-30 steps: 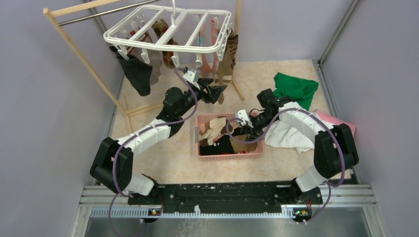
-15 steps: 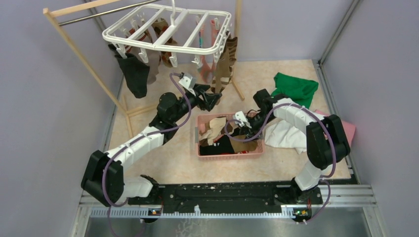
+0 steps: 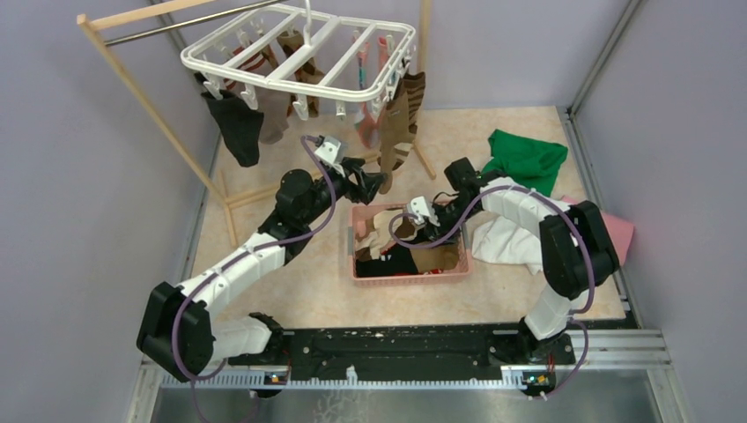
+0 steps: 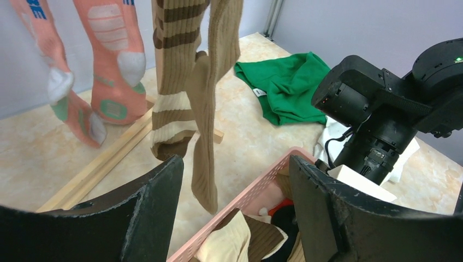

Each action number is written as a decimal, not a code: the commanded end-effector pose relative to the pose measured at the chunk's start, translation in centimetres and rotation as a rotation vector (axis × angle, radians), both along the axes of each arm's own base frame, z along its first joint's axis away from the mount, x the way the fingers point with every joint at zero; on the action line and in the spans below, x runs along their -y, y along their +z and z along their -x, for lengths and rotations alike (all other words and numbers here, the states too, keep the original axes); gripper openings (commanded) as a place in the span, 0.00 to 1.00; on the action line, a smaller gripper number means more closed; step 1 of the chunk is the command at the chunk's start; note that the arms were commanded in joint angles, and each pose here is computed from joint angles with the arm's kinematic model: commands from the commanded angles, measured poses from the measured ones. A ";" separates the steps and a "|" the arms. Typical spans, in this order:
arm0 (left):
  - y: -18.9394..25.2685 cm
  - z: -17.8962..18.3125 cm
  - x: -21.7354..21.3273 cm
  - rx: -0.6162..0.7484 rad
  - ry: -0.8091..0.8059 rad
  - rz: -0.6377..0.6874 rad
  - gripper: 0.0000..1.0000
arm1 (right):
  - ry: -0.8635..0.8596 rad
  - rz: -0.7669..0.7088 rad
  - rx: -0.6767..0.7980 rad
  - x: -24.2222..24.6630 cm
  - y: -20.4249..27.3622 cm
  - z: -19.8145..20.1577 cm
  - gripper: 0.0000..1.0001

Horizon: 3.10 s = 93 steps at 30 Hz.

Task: Clip the socks to the hanger
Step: Adjust the hanger on the clothesline, then pick up the sock from the bin.

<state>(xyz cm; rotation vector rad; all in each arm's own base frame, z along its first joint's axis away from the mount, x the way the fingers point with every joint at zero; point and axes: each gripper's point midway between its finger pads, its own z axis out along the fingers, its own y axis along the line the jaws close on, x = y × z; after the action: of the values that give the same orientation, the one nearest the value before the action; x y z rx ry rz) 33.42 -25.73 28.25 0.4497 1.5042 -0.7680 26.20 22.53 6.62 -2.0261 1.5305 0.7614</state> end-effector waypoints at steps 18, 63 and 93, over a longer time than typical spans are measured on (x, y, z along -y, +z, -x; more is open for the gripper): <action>0.8 0.6 -2.7 0.039 0.103 -0.031 0.87 | -0.051 -0.075 -0.039 0.1 3.2 1.2 0.00; 3.7 11.5 -3.7 -0.483 -0.197 0.801 0.98 | -0.244 -0.835 0.111 -4.2 26.3 1.7 0.00; 5.1 6.7 1.3 -1.086 -0.233 1.192 0.57 | -0.102 -0.857 0.227 -7.8 25.3 4.0 0.00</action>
<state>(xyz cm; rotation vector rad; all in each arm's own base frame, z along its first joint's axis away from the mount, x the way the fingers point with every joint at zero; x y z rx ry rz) 26.41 -27.12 30.96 -0.8449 1.6778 -2.0237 23.10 30.25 31.21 -1.2877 1.0094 0.9458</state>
